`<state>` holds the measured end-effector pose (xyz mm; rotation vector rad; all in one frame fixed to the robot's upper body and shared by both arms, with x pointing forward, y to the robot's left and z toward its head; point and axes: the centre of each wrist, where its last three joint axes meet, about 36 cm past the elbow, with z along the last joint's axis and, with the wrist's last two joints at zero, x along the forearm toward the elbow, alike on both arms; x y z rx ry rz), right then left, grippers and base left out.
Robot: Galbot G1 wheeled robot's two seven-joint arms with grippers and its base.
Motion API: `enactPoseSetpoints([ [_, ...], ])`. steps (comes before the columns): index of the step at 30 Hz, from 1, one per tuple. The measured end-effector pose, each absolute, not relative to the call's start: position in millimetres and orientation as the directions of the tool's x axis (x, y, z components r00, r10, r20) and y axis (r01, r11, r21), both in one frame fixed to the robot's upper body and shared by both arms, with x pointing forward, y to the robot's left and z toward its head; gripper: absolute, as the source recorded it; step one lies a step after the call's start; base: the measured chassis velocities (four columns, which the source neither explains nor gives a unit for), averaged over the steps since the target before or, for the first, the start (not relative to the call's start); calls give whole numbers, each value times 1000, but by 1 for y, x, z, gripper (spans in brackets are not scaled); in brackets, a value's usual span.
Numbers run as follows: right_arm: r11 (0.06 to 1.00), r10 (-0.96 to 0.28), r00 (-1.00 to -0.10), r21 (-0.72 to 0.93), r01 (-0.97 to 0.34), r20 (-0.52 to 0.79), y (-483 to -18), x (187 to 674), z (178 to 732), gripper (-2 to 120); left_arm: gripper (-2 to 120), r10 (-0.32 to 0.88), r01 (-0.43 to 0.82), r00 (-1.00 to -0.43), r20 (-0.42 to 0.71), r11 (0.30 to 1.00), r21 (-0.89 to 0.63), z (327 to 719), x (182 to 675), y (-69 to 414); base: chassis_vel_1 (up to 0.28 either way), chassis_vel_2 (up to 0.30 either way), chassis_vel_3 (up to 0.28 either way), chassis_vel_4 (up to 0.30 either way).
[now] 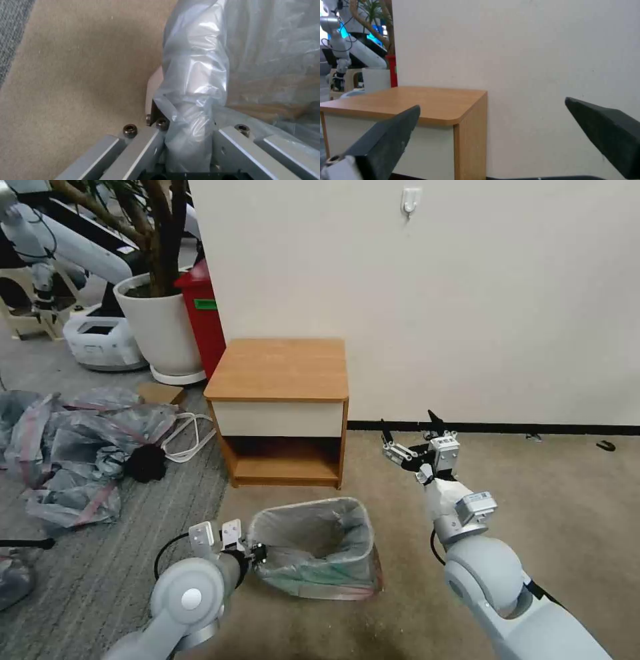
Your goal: Pick up the garbage bag from the table and place it over the trash can.
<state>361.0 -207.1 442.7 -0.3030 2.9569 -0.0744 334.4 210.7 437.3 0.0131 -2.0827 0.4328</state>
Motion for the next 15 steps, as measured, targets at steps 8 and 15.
enactPoseSetpoints([
  [8, 978, -204, -966, -67, -196, -157, -208, 360, 442, 111, 1, 155, -167, -494, 856, 949, -269, 431, 339, 204, 0, 0, 0, 0],
  [15, 979, -203, -966, -70, -194, -158, -209, 359, 442, 104, 20, 144, -169, -480, 865, 953, -253, 427, 341, 205, 0, 0, 0, 0],
])
